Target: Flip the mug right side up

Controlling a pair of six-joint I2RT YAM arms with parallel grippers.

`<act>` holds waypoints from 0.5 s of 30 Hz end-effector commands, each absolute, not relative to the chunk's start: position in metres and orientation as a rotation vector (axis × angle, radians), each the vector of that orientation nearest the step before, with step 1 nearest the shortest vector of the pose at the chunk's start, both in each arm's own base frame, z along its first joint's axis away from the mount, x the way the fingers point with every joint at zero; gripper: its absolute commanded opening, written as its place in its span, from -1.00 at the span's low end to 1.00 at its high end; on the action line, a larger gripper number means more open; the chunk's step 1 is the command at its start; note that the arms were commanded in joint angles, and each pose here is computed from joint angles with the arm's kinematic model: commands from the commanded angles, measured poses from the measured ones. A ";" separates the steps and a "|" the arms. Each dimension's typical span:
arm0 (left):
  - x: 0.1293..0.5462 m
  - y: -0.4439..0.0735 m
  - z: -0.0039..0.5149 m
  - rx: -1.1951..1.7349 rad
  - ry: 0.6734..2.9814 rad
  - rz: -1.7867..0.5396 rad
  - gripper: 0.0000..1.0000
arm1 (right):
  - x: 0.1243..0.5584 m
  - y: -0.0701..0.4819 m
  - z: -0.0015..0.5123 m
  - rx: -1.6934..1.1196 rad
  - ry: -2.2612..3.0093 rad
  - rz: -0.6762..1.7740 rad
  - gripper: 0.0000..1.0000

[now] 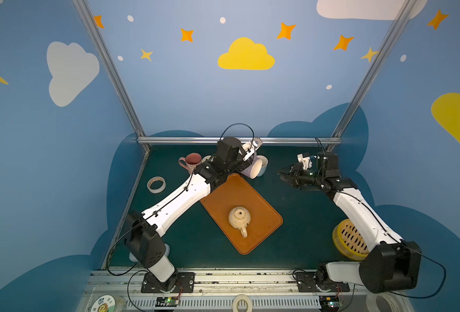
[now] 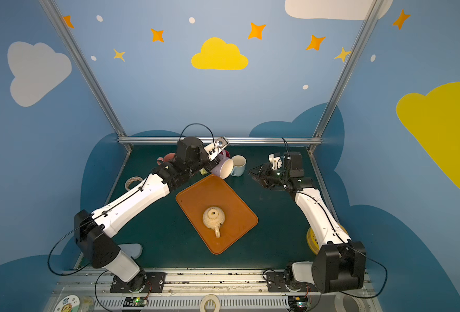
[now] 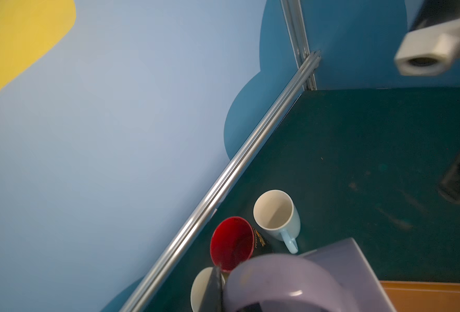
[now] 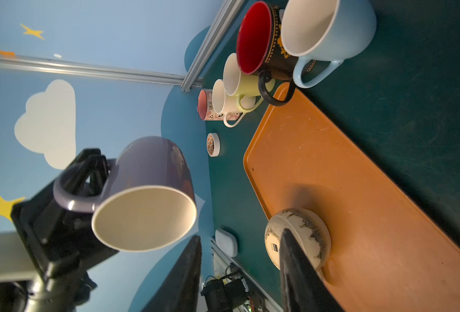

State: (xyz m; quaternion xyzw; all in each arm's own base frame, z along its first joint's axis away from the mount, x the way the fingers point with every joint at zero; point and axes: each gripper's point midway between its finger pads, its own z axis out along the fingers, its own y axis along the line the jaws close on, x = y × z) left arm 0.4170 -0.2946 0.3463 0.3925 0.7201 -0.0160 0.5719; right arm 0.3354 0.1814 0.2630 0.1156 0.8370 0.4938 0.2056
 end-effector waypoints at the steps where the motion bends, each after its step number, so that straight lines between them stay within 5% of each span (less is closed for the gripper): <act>1: 0.392 -0.280 0.304 0.795 1.975 -0.211 -0.93 | 0.323 0.177 0.256 0.241 2.350 1.278 -0.17; 15: 0.397 -0.139 0.244 -0.145 1.842 -0.616 -0.93 | 0.306 0.206 0.258 0.073 2.286 1.337 -0.17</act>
